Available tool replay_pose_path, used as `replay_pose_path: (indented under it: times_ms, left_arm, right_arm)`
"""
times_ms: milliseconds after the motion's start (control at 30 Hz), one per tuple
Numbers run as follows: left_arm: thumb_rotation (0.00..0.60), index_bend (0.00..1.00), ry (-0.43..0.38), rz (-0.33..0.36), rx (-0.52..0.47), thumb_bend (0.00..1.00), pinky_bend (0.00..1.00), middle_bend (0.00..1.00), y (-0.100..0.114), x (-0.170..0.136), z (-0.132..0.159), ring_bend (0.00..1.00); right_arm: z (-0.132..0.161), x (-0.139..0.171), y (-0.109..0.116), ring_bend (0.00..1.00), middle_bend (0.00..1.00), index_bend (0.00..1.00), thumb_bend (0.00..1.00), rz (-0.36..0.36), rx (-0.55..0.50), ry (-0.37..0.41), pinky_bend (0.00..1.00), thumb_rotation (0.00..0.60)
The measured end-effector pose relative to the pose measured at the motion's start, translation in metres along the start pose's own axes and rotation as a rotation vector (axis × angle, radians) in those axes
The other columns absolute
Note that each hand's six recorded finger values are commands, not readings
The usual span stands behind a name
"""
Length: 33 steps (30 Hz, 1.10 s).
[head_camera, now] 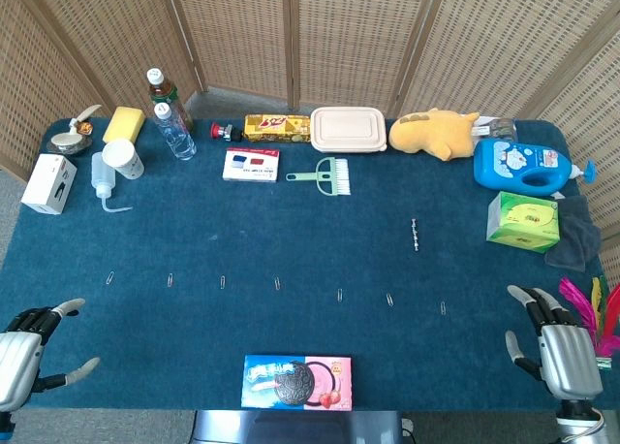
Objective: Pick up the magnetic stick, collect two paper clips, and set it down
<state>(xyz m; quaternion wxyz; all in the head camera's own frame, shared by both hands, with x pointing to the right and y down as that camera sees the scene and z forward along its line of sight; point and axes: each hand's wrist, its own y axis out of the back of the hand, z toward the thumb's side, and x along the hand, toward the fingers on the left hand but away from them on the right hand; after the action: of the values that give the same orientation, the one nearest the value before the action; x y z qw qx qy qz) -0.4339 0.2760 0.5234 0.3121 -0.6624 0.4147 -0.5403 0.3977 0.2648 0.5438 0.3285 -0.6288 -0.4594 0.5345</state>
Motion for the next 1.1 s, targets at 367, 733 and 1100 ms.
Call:
replay_pose_path:
  times_ms: [367,733,1100]
  left_arm:
    - [0.437,0.21,0.005,0.019,0.012,0.2,0.24,0.33,0.006,0.004,-0.001,0.29]
    - [0.437,0.21,-0.02,0.031,0.011,0.2,0.24,0.33,0.01,0.012,0.002,0.29]
    - [0.436,0.21,-0.024,0.019,0.02,0.2,0.24,0.33,0.01,0.023,0.003,0.29]
  right_arm:
    - [0.001,-0.003,-0.001,0.18,0.26,0.22,0.45,-0.012,-0.015,0.01,0.33,0.6]
    - [0.024,-0.02,0.015,0.19,0.26,0.22,0.45,-0.044,-0.043,0.117,0.33,0.6]
    - [0.082,-0.065,0.005,0.39,0.36,0.2,0.33,0.058,-0.075,0.275,0.48,0.6]
